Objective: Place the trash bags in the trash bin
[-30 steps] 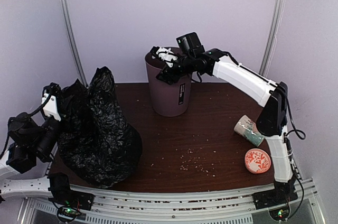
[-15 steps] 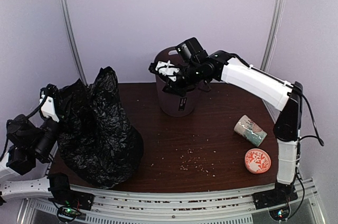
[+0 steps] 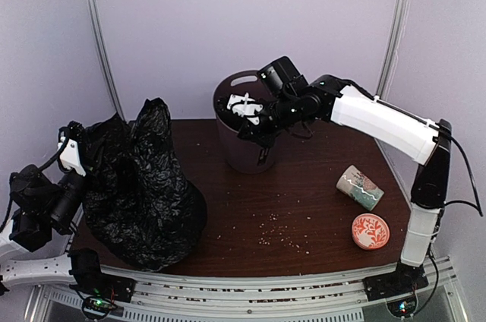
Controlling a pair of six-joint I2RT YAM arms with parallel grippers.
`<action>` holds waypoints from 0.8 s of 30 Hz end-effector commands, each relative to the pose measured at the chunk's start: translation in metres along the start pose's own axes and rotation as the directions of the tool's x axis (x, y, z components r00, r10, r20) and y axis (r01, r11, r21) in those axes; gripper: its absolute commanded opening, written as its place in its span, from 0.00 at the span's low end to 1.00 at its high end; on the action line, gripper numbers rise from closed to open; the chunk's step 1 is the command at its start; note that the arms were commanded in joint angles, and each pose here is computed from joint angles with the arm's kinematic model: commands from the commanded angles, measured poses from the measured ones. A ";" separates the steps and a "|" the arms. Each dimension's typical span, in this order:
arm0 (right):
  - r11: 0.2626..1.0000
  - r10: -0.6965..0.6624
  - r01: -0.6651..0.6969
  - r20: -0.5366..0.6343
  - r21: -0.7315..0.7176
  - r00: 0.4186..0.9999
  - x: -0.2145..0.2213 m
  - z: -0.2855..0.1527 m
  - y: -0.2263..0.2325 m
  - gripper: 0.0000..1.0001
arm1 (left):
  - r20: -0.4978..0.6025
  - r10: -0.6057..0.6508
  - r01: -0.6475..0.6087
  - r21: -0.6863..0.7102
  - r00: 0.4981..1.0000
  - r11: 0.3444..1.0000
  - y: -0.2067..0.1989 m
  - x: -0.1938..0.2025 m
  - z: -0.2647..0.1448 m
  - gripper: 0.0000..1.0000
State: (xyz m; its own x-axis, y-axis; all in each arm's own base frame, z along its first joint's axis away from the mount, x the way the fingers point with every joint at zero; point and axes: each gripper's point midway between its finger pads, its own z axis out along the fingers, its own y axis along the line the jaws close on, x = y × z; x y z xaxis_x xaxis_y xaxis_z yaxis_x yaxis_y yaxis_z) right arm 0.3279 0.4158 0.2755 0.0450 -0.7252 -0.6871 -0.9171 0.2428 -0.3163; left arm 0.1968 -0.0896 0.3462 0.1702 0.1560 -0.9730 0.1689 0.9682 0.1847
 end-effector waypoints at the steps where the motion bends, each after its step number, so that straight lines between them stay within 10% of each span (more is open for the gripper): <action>1: 0.998 0.005 -0.001 0.059 -0.059 0.998 -0.016 -0.043 0.024 0.00 | 0.041 -0.032 0.034 -0.026 0.999 0.999 0.012 -0.011 -0.003 0.00; 18: 0.990 -0.023 0.046 0.163 -0.136 0.986 -0.014 -0.108 0.061 0.00 | 0.035 -0.097 0.089 0.185 0.995 0.979 -0.042 -0.091 0.033 0.00; 24: 0.980 -0.036 0.076 0.214 -0.182 0.976 -0.019 -0.133 0.074 0.53 | 0.136 -0.187 0.160 0.189 0.973 0.969 -0.035 -0.160 0.044 0.00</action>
State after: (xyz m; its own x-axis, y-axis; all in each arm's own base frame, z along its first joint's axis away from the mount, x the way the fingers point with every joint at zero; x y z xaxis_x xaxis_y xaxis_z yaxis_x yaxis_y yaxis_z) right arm 0.2264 0.3690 0.3181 0.0921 -0.6543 -0.7506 -0.9726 0.1025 -0.2086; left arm 0.2127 -0.1567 0.4473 0.1827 0.0782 -0.9801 0.3396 0.9305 0.1375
